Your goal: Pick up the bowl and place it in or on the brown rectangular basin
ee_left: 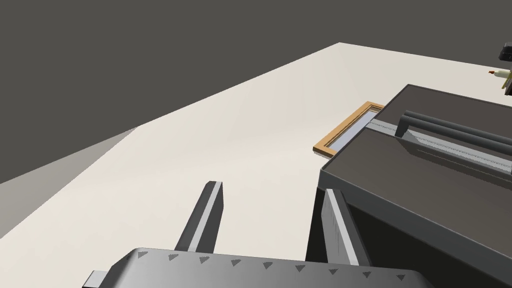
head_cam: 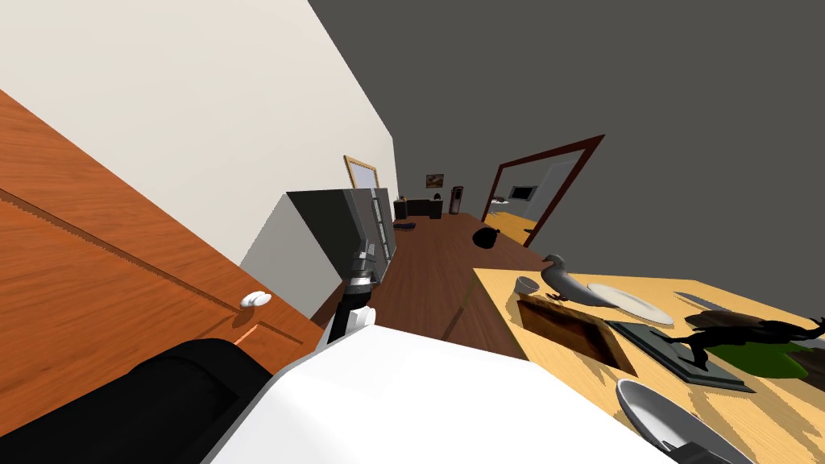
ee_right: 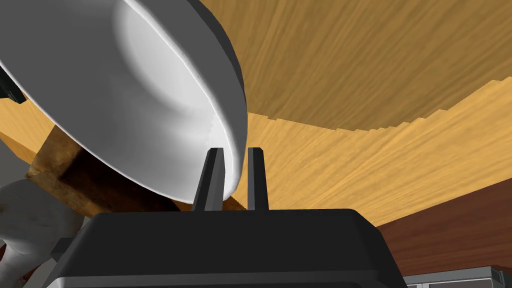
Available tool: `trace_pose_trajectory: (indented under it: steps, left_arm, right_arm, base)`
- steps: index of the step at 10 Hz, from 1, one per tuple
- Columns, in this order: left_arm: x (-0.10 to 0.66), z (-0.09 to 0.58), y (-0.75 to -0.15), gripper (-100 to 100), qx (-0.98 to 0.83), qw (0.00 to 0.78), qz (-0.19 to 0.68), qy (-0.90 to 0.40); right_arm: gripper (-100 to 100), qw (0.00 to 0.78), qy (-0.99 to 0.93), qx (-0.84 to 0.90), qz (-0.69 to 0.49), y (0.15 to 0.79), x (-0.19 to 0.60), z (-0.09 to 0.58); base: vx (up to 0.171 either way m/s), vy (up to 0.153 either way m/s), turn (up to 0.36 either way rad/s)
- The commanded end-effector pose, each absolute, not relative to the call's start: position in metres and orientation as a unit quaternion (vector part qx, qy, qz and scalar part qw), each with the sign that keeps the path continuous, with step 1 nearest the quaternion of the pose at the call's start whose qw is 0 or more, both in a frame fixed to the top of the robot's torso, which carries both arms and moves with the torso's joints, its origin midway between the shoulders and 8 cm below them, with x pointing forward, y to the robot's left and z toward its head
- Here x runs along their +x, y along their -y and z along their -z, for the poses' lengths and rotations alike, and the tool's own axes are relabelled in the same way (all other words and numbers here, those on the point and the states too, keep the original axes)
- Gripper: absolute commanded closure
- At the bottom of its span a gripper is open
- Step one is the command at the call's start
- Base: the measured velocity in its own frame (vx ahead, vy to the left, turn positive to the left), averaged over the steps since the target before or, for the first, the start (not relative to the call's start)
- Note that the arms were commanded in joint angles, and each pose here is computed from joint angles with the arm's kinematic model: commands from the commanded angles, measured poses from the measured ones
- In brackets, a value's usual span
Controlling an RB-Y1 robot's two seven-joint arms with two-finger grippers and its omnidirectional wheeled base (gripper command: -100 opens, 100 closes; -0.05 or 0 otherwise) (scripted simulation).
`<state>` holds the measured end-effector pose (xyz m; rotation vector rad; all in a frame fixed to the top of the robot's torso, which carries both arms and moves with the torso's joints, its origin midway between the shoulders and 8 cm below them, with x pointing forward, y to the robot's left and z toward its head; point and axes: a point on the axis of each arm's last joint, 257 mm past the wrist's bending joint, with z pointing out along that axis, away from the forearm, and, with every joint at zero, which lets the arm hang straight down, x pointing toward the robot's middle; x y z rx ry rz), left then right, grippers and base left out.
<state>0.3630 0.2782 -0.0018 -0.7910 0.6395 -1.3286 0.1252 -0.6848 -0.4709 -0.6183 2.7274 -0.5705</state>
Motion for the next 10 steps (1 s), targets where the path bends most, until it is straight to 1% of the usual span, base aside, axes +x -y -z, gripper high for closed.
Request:
trace_pose_trajectory:
  steps: [1, 2, 3, 5, 6, 10]
  left_arm:
    - [0.363, 0.002, -0.278, 0, -0.351, 0.670, 0.589, -0.284]
    - [0.363, 0.002, -0.278, 0, -0.351, 0.670, 0.590, -0.284]
    - [0.363, 0.002, -0.278, 0, -0.351, 0.670, 0.589, -0.284]
    - [0.363, 0.002, -0.278, 0, -0.351, 0.670, 0.589, -0.284]
    - [0.363, 0.002, -0.278, 0, -0.351, 0.670, 0.589, -0.284]
    - [0.363, 0.002, -0.278, 0, -0.351, 0.670, 0.589, -0.284]
  right_arm:
    - [100, 0.143, -0.946, -0.214, 0.198, 0.685, 0.125, 0.471]
    - [0, 0.143, -0.946, -0.214, 0.197, 0.685, 0.125, 0.470]
    - [100, 0.146, -0.941, -0.217, 0.215, 0.704, 0.136, 0.452]
    - [100, 0.146, -0.941, -0.217, 0.215, 0.704, 0.136, 0.452]
    - [100, 0.135, -0.942, -0.218, 0.217, 0.715, 0.129, 0.441]
    - [100, 0.100, -0.949, -0.215, 0.208, 0.729, 0.101, 0.432]
  base:
    - [-0.012, 0.028, -0.026]
    - [0.000, 0.000, 0.000]
    - [0.030, 0.040, -0.011]
    - [0.035, 0.027, -0.002]
    - [0.128, 0.054, -0.020]
    - [0.194, 0.050, -0.029]
